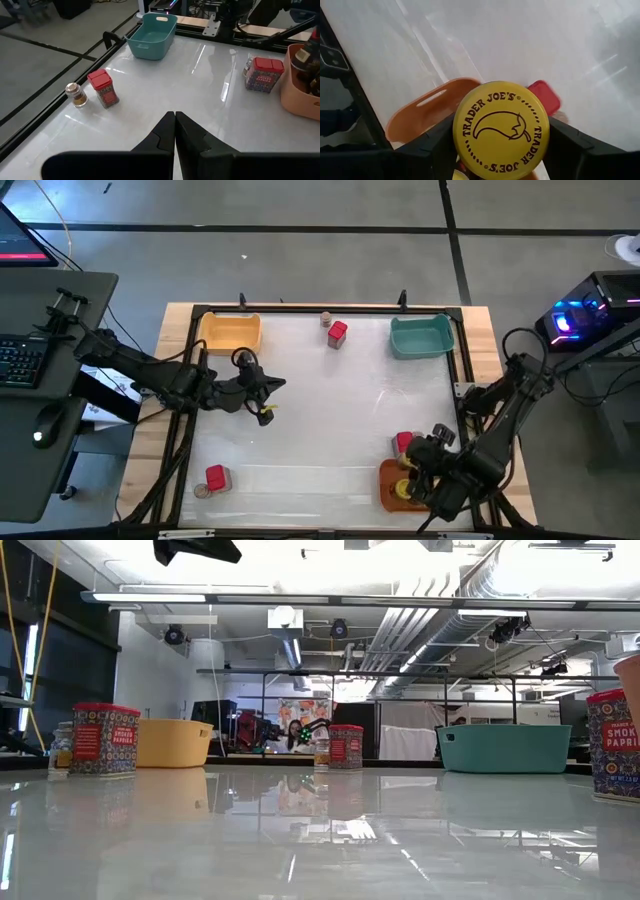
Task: Sort spices by type
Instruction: Put the yellow seasoning bottle into the orange bin
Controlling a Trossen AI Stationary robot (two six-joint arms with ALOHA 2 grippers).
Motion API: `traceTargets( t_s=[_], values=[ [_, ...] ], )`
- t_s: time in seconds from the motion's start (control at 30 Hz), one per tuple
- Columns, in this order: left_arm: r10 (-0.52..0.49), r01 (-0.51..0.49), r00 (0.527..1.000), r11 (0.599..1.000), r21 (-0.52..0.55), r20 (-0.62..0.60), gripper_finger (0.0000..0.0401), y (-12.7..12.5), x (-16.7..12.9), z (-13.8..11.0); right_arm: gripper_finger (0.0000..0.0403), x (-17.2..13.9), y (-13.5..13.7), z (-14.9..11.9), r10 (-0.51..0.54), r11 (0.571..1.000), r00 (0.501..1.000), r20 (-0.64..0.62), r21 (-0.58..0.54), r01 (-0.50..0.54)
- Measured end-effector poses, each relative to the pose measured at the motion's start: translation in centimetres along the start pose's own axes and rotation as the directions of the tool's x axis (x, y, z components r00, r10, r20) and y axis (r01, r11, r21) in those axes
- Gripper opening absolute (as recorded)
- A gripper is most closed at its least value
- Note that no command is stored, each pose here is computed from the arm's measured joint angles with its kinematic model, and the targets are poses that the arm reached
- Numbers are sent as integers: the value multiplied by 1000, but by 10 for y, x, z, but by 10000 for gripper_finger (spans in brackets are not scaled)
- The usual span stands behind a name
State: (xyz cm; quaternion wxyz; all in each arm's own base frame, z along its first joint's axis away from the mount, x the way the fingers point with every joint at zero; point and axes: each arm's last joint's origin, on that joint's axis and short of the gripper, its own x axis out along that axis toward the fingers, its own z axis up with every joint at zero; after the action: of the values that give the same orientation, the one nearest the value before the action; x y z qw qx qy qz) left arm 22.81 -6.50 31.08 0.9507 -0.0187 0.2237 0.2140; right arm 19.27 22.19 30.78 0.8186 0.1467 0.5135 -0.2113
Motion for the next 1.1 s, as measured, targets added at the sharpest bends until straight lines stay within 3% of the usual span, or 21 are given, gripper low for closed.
traceTargets(
  t_s=[0.23,0.57,0.87,1.1],
  values=[
    [1,-1,1000,1000,1,0,0,0,0,0,224,14,12,-6,-16,1000,998,-53,2,16],
    [7,-7,1000,1000,4,-4,0,1,1,0,225,16,21,-6,57,998,996,-66,34,-55],
    [5,-5,1000,1000,5,-5,0,1,1,0,239,16,20,-6,47,994,997,-69,99,-40],
    [2,-2,1000,1000,22,-8,0,1,1,0,242,31,29,-11,4,996,993,-116,84,6]
  ],
)
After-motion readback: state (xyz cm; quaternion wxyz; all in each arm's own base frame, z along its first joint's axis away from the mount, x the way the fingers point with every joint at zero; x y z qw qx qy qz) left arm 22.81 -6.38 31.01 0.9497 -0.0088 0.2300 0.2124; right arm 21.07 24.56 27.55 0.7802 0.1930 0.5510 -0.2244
